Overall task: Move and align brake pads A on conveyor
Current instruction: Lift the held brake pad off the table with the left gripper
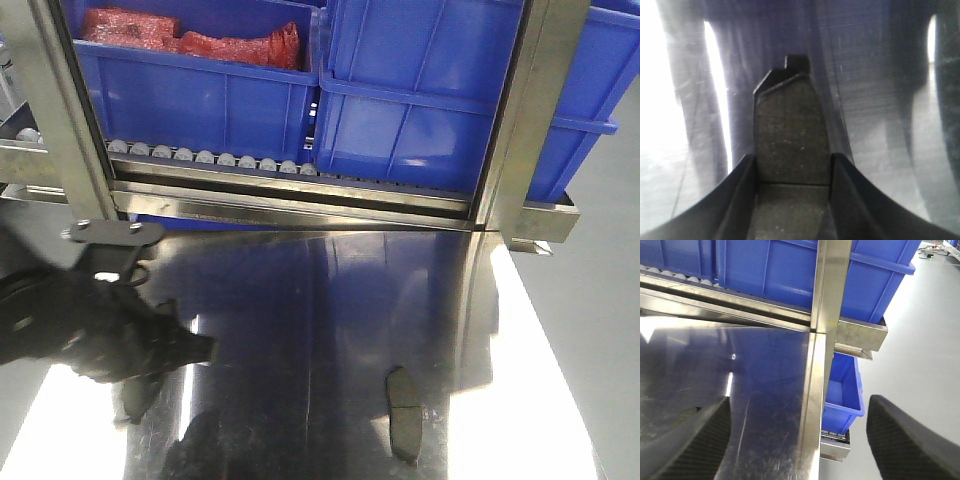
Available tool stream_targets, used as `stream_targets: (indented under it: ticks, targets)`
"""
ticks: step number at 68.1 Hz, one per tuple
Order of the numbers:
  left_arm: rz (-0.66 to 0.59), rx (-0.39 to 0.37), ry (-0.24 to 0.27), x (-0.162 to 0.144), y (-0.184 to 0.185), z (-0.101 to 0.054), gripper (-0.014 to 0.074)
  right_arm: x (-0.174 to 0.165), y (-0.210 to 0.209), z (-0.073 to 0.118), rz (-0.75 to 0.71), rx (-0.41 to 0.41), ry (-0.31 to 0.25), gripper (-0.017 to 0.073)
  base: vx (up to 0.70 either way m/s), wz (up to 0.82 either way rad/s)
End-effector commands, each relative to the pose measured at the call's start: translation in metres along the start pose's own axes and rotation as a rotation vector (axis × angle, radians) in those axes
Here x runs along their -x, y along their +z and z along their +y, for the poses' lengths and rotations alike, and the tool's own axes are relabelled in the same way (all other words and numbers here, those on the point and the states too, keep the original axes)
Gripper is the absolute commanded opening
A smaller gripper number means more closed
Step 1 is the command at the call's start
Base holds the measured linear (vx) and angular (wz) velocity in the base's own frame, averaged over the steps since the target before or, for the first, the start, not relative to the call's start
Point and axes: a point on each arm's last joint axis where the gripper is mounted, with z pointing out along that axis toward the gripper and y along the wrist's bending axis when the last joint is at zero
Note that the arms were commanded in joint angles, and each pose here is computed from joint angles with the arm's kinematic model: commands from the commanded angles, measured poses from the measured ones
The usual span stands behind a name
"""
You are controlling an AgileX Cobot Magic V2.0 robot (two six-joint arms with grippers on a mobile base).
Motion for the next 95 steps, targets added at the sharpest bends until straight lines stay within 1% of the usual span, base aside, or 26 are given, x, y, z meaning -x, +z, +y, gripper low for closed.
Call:
stream_targets:
  ticks: [1, 13, 24, 31, 39, 45, 54, 64, 68, 71, 79, 90, 92, 95]
  targets:
    - [-0.158, -0.044, -0.018, -0.007, -0.029, 0.015, -0.0006, 0.014, -0.002, -0.001, -0.089, -0.011, -0.006, 0.054, 0.0, 0.0]
    - [-0.26, -0.041, -0.084, -0.037, -0.052, 0.047, -0.0006, 0.014, -0.002, -0.001, -0.089, -0.011, -0.006, 0.054, 0.0, 0.0]
    - [-0.377, -0.018, -0.122, -0.066, -0.075, 0.071, -0.0006, 0.014, -0.002, -0.001, -0.089, -0.011, -0.006, 0.054, 0.0, 0.0]
    - [-0.468, -0.007, -0.134, -0.088, -0.089, 0.083, -0.0006, 0.014, -0.002, -0.001, -0.089, -0.011, -0.006, 0.054, 0.0, 0.0]
    - [-0.56, -0.005, -0.131, -0.114, -0.101, 0.093, -0.0006, 0.014, -0.002, -0.001, -0.089, -0.011, -0.006, 0.054, 0.0, 0.0]
    - [-0.626, -0.004, -0.119, -0.13, -0.107, 0.098, -0.0006, 0.014, -0.002, -0.001, -0.089, -0.011, -0.006, 0.054, 0.0, 0.0]
    - [-0.683, 0.002, -0.085, -0.149, -0.111, 0.103, -0.0006, 0.014, -0.002, -0.001, -0.089, -0.011, -0.006, 0.054, 0.0, 0.0]
    - [-0.75, 0.009, -0.027, -0.16, -0.115, 0.106, -0.0006, 0.014, -0.002, -0.001, -0.089, -0.011, -0.006, 0.054, 0.0, 0.0]
    - [-0.773, 0.017, 0.005, -0.161, -0.117, 0.106, -0.0006, 0.014, -0.002, -0.001, -0.089, -0.011, -0.006, 0.054, 0.0, 0.0]
    - [-0.773, 0.03, 0.034, -0.162, -0.118, 0.106, -0.0006, 0.014, -0.002, -0.001, -0.089, -0.011, -0.006, 0.054, 0.0, 0.0]
    - [-0.773, 0.051, 0.091, -0.161, -0.117, 0.106, -0.0006, 0.014, -0.002, -0.001, -0.089, -0.011, -0.006, 0.054, 0.0, 0.0]
    - [-0.802, 0.097, 0.225, -0.159, -0.119, 0.105, -0.0006, 0.014, -0.002, -0.001, -0.089, -0.011, -0.006, 0.054, 0.0, 0.0]
    - [-0.808, 0.101, 0.237, -0.159, -0.12, 0.104, -0.0006, 0.014, -0.002, -0.001, -0.089, -0.011, -0.006, 0.054, 0.0, 0.0]
    - [-0.817, 0.099, 0.24, -0.158, -0.12, 0.104, -0.0006, 0.014, -0.002, -0.001, -0.089, -0.011, -0.006, 0.054, 0.0, 0.0]
